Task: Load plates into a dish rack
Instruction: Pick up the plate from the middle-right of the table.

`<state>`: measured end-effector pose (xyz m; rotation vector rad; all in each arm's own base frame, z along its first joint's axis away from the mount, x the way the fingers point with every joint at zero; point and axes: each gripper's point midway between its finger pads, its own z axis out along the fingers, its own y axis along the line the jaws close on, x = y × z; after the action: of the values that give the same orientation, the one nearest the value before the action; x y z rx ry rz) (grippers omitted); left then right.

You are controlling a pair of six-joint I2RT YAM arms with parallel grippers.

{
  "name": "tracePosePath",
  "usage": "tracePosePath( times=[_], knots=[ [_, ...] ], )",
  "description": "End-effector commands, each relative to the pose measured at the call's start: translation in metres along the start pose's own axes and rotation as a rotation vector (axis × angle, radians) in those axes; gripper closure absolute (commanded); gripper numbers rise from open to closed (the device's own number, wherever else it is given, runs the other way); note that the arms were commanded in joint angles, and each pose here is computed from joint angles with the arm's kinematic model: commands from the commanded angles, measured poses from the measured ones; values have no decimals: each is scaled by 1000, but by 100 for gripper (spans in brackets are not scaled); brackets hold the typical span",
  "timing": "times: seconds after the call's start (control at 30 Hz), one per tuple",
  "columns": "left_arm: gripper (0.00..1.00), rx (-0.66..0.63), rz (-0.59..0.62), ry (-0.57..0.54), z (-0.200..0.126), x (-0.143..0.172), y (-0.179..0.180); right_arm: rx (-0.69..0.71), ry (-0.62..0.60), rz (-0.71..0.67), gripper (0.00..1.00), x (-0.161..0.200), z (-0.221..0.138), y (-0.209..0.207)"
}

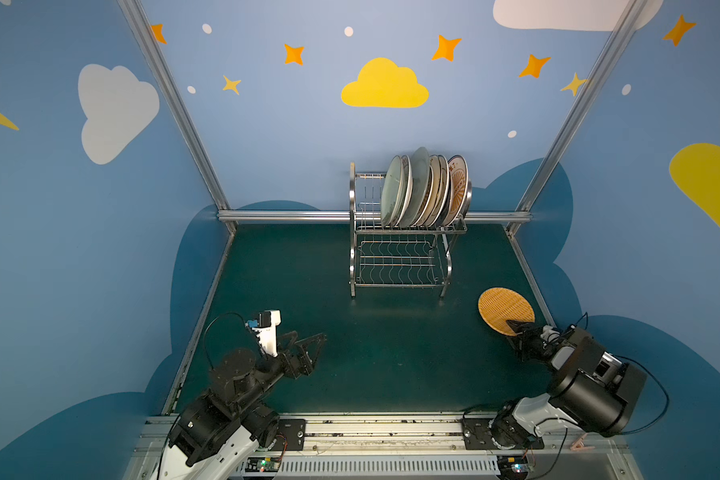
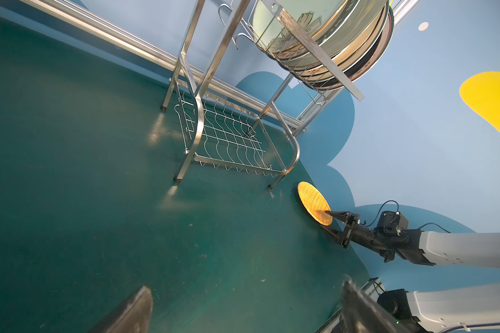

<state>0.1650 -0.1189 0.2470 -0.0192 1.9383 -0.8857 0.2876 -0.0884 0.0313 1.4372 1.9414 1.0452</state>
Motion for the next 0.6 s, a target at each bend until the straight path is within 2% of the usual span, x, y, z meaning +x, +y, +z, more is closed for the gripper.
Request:
tracePosePath(
  times=[0.0, 0.17, 0.27, 0.57],
  knots=[
    [0, -9, 6, -15, -1, -2, 2, 74, -54, 41, 50, -9, 5, -23],
    [0, -13, 5, -16, -1, -2, 3, 41, -34, 64, 60, -14, 15, -23],
    [0, -15, 5, -18, -1, -2, 3, 39, -43, 66, 62, -17, 16, -23],
    [0, -16, 5, -24, -2, -4, 3, -19, -44, 43, 89, -16, 15, -14]
  ],
)
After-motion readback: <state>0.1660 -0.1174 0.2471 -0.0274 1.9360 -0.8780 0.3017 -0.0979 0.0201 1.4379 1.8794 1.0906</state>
